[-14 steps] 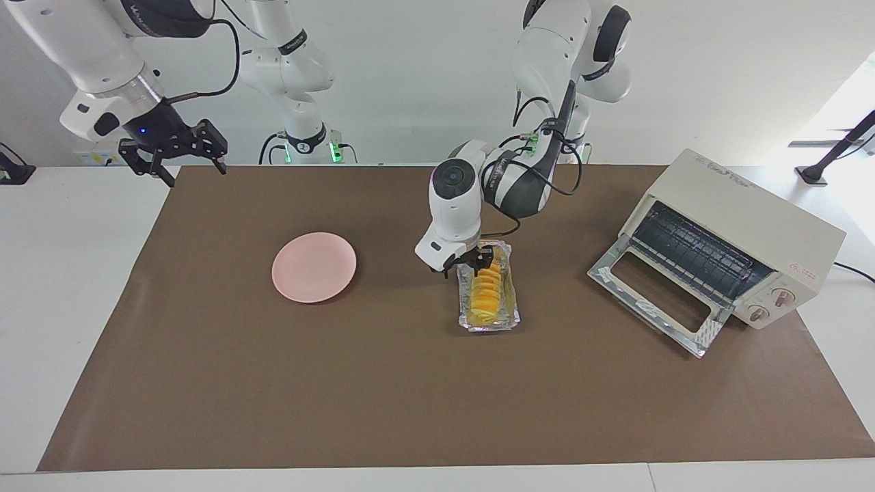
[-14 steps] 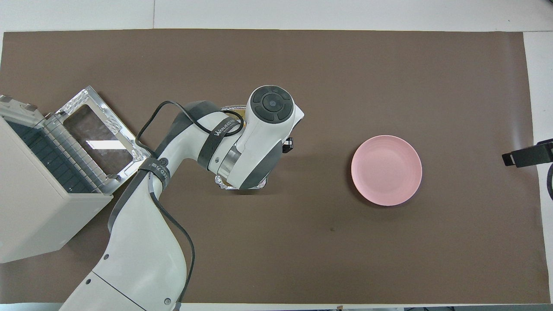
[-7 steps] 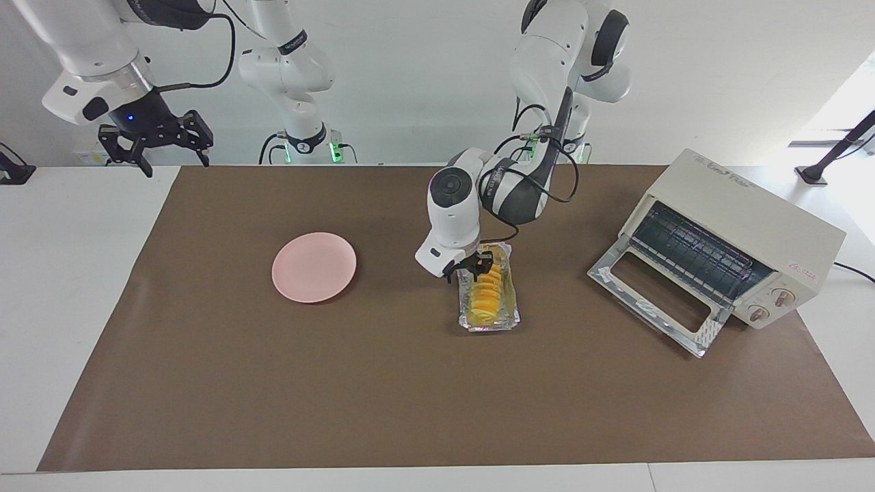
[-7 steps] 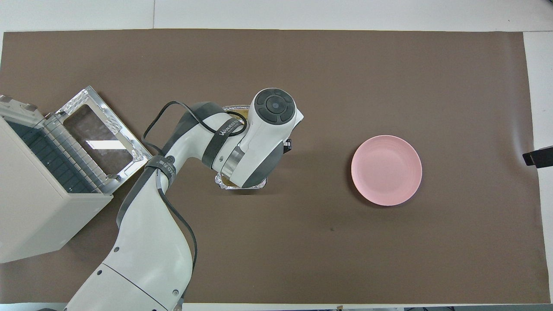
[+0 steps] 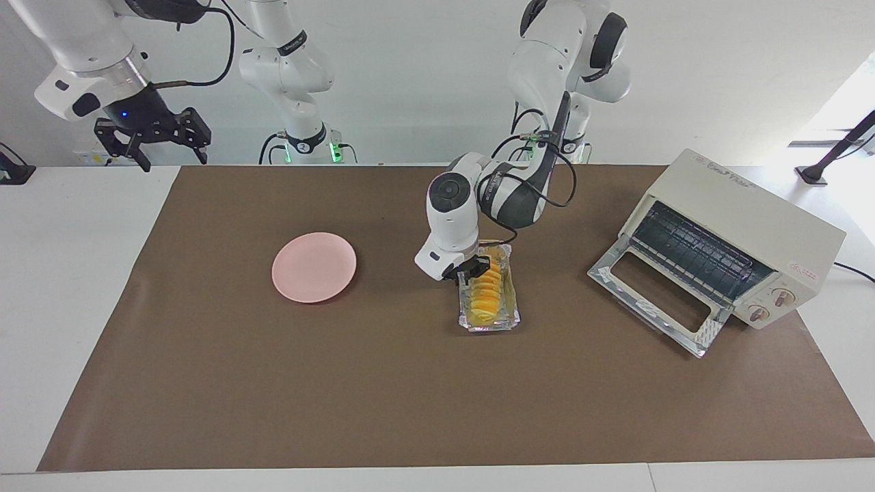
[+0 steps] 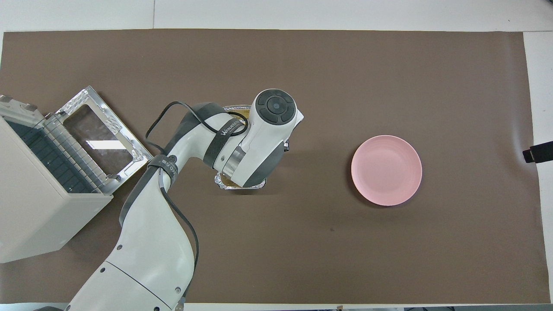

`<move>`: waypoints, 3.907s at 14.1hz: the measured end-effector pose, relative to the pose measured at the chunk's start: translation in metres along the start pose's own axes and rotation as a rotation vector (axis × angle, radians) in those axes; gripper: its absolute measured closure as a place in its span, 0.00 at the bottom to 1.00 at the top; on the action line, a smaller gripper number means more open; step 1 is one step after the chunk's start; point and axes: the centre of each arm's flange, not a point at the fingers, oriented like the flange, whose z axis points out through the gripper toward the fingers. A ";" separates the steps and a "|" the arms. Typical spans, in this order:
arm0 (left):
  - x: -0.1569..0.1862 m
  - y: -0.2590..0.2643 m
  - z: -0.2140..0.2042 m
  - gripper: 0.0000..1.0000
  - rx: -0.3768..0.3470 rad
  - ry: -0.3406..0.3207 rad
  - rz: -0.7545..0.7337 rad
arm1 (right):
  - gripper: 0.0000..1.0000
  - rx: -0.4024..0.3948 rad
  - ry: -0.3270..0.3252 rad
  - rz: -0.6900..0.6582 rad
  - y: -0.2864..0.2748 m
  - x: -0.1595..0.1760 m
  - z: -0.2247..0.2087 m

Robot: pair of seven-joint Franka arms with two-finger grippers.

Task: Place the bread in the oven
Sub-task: 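Grasp the foil tray with the left gripper while the right gripper withdraws, then lift the tray with the left gripper and insert it into the oven, then push the tray deeper into the oven with the left gripper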

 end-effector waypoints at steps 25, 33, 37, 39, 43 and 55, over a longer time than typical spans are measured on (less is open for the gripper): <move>0.113 -0.375 -0.026 0.98 0.119 -0.153 -0.694 | 0.00 0.011 -0.014 0.004 0.000 -0.002 0.001; 0.087 -0.422 -0.037 0.98 0.084 -0.213 -0.660 | 0.00 0.011 -0.014 0.004 0.000 -0.002 0.001; 0.073 -0.437 -0.045 0.98 0.065 -0.222 -0.680 | 0.00 0.011 -0.014 0.004 0.000 -0.002 0.001; 0.069 -0.438 -0.041 0.98 0.064 -0.229 -0.689 | 0.00 0.011 -0.014 0.004 0.000 -0.002 0.001; 0.066 -0.444 -0.026 0.98 0.059 -0.220 -0.705 | 0.00 0.011 -0.014 0.004 0.000 -0.002 0.001; 0.057 -0.468 -0.020 0.98 0.067 -0.234 -0.716 | 0.00 0.011 -0.014 0.004 0.000 -0.002 0.001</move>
